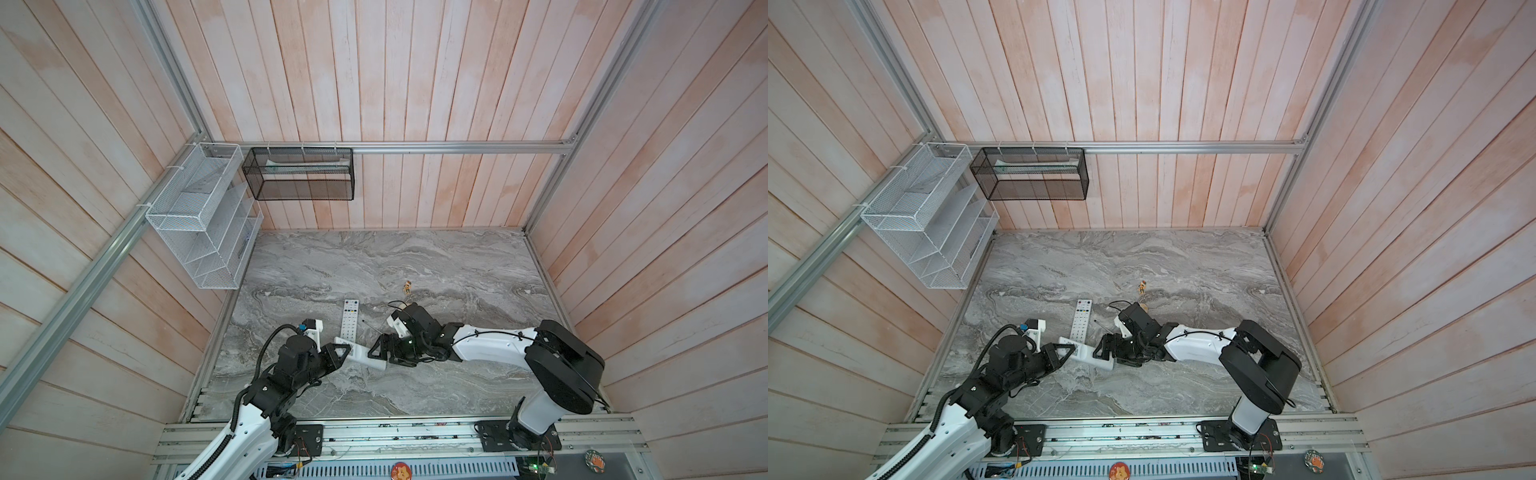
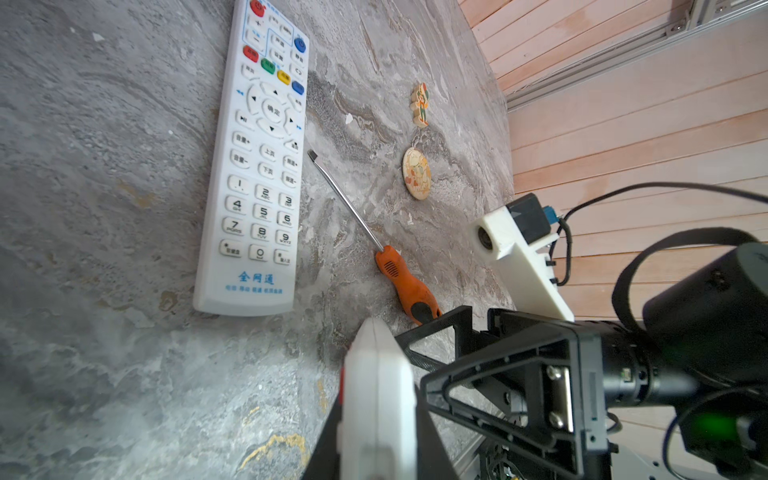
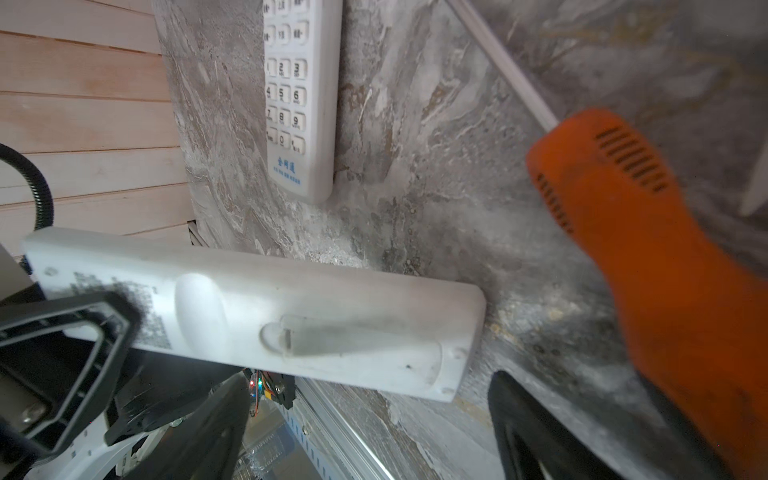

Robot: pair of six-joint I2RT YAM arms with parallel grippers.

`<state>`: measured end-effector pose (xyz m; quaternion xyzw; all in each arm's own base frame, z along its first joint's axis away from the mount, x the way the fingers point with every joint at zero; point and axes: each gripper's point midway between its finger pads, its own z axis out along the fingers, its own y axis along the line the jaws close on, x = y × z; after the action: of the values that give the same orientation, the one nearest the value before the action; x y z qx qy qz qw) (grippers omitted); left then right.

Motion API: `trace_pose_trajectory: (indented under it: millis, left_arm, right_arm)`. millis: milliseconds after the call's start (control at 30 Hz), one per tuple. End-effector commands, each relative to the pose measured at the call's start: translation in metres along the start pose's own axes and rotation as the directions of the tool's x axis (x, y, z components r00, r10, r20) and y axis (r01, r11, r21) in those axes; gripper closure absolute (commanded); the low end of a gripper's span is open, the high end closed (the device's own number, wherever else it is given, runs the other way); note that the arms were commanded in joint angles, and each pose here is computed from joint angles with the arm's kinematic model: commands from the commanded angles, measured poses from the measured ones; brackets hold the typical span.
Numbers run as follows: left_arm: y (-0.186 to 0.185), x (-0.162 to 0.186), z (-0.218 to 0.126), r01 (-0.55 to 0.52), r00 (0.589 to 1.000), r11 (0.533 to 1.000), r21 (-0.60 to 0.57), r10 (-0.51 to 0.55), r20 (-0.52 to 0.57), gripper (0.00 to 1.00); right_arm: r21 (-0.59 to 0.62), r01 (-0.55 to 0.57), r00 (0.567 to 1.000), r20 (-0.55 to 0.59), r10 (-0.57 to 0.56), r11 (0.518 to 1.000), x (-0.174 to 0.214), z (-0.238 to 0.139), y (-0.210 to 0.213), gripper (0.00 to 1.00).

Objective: Unload the batteries from the remote control

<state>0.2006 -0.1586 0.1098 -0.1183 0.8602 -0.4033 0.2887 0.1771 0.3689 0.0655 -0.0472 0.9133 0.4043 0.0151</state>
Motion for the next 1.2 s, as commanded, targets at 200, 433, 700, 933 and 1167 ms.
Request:
trace_pose_trajectory:
  millis: [200,433,700,933,1167]
  left_arm:
    - [0.013,0.007,0.002,0.000,1.000,0.999,-0.043,-0.001,-0.015,1.00]
    - [0.014,0.009,0.002,-0.004,1.000,0.999,-0.043,0.003,-0.019,1.00]
    - [0.012,0.008,0.001,-0.009,1.000,0.999,-0.039,0.009,-0.021,1.00]
    - [0.012,0.008,0.001,-0.010,1.000,0.999,-0.042,0.010,-0.020,1.00]
    - [0.013,0.006,0.000,-0.014,1.000,0.999,-0.051,0.013,-0.016,1.00]
  right_arm:
    - [0.012,-0.025,1.000,-0.007,0.025,1.000,-0.006,0.015,-0.005,0.18]
    - [-0.004,-0.026,1.000,-0.009,0.026,1.000,-0.012,0.020,0.000,0.21]
    - [-0.044,-0.016,1.000,-0.010,0.016,0.999,-0.012,0.020,0.007,0.20]
    - [-0.089,-0.010,1.000,-0.015,0.009,0.996,-0.010,0.019,0.012,0.20]
    - [-0.145,-0.002,1.000,-0.005,0.001,0.989,-0.010,0.013,0.017,0.21]
